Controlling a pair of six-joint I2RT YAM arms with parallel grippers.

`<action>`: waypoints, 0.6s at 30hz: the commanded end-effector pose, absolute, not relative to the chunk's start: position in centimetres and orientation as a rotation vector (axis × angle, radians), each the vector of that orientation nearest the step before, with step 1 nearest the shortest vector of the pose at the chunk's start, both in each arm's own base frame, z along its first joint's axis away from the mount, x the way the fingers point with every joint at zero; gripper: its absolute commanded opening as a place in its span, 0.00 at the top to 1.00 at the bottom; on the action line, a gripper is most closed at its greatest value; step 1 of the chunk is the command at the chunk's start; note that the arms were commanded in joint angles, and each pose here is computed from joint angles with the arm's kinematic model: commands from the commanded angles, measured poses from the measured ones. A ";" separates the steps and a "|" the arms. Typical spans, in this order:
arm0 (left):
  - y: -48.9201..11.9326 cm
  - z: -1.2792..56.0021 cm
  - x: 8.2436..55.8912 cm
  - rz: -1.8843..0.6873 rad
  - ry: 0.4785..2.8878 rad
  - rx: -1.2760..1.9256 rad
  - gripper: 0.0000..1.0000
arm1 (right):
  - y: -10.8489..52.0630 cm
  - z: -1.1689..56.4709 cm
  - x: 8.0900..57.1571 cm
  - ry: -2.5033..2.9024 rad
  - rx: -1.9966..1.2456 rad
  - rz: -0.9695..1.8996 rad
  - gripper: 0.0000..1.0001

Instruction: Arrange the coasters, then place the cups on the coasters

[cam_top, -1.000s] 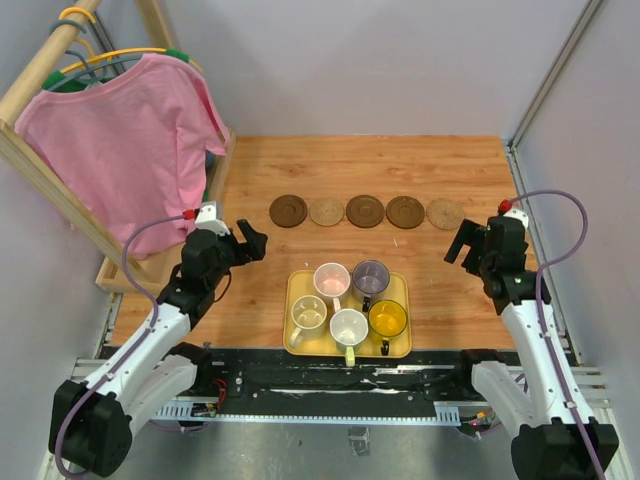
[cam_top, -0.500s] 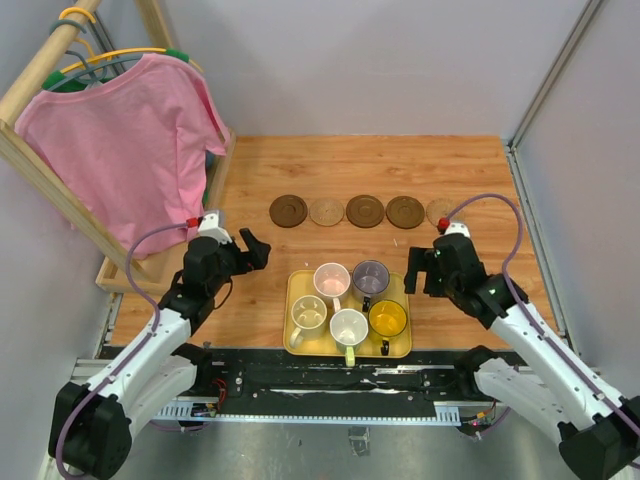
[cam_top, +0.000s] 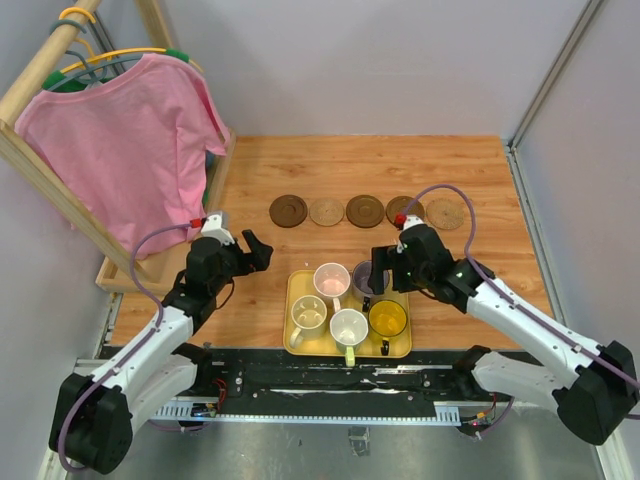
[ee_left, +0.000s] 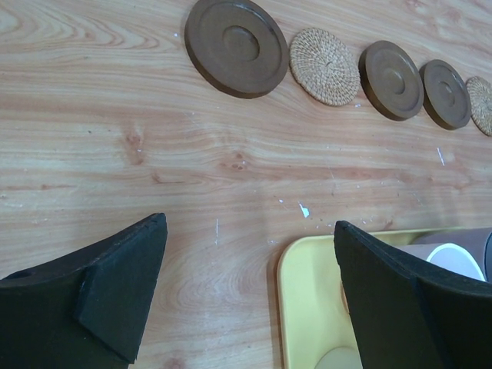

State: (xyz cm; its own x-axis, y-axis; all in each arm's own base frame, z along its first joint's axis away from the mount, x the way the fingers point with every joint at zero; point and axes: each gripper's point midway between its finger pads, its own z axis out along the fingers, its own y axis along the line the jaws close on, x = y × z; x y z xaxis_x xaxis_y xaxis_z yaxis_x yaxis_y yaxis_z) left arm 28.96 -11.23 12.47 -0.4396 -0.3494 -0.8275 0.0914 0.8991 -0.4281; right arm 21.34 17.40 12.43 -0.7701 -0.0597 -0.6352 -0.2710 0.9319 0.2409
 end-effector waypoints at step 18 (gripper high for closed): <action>-11.9 13.2 29.6 -0.525 1.932 -0.151 0.06 | 20.5 9.6 19.5 2.535 -0.499 0.278 0.02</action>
